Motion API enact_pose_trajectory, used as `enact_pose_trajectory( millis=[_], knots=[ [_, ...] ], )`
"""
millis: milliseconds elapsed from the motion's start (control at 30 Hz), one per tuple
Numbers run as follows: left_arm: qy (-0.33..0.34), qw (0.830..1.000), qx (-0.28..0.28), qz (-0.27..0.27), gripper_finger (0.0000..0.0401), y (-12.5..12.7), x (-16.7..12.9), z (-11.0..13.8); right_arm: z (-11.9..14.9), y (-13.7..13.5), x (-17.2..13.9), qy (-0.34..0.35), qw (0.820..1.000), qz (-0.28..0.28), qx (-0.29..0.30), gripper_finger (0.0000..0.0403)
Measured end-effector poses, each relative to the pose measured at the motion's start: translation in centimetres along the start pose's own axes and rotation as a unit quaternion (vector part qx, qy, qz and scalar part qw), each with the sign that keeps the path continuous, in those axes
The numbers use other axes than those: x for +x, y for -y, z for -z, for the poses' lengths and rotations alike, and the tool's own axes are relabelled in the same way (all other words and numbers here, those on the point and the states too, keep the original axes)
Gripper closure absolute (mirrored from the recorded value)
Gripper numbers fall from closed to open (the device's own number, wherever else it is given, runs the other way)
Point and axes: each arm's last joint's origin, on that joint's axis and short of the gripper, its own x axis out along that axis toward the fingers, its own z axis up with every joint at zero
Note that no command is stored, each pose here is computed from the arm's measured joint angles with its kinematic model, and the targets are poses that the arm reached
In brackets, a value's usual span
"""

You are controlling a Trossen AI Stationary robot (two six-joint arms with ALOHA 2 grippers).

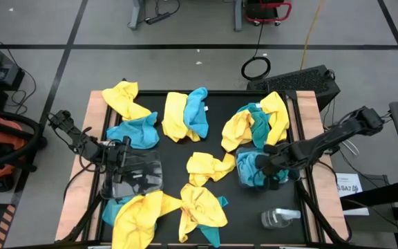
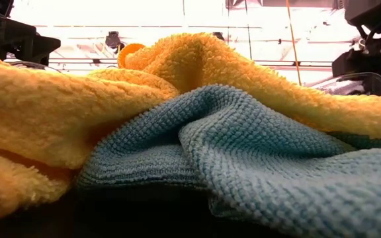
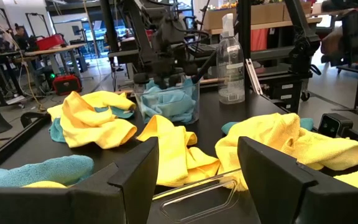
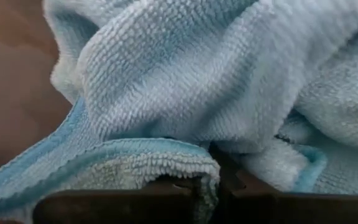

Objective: Sort microfiber towel by color & place in baskets
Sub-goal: Put the blue microfiber towel into the right transparent bin

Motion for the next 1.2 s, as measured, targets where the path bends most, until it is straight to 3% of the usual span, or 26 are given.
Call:
enact_pose_trajectory(
  millis=[233, 467, 700, 1200],
  knots=[
    [0.000, 1.000, 0.000, 0.000, 0.0176, 0.0, 0.0, 0.0, -0.1, -0.2, 0.8, -0.022, 1.000, 0.001, 0.003, 0.0383],
    [0.000, 1.000, 0.000, 0.000, 0.0176, 0.0, 0.0, 0.0, -0.2, -0.2, 0.4, -0.017, 1.000, -0.007, 0.011, 0.0301],
    [0.000, 1.000, 0.000, 0.000, 0.0176, 0.0, 0.0, 0.0, -2.4, -1.2, -2.3, 0.017, 1.000, -0.025, -0.006, 0.0241],
    [0.000, 1.000, 0.000, 0.000, 0.0176, 0.0, 0.0, 0.0, -4.9, -2.1, -8.7, 0.002, 1.000, -0.013, -0.023, 0.0231]
  ],
)
